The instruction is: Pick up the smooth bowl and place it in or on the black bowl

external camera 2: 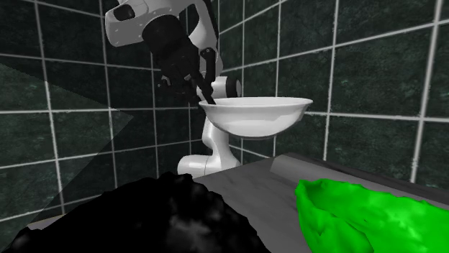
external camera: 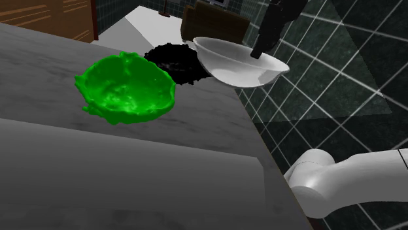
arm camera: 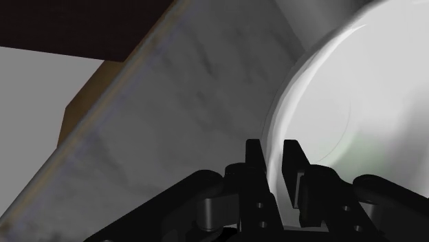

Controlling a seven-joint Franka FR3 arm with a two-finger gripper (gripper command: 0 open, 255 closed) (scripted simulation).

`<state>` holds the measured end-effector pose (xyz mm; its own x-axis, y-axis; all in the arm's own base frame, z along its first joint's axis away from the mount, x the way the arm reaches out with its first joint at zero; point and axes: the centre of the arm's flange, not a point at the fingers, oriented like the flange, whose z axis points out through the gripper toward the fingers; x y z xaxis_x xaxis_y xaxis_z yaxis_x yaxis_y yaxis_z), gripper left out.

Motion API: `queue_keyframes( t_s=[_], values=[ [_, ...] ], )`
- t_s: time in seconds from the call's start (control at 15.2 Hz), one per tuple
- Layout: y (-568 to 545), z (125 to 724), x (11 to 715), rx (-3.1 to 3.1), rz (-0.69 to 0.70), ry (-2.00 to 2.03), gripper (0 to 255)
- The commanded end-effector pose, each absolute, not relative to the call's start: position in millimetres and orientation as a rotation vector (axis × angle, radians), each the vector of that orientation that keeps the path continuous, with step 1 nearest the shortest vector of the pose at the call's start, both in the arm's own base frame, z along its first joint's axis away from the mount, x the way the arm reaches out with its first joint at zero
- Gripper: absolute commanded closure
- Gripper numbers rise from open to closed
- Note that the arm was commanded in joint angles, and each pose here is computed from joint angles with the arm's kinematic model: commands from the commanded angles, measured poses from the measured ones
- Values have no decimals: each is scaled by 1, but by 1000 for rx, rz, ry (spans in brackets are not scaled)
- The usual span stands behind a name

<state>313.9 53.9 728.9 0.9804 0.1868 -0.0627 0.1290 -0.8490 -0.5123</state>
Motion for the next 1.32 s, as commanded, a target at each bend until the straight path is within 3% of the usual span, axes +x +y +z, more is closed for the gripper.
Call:
queue_keyframes(
  t_s=[0.0, 0.26, 1.25],
  values=[
    [52, 741, 314, -2597, 149, -223, 255],
    [52, 757, 314, -2597, 149, -223, 255],
    [31, 767, 511, -2597, 149, -223, 255]
  ],
)
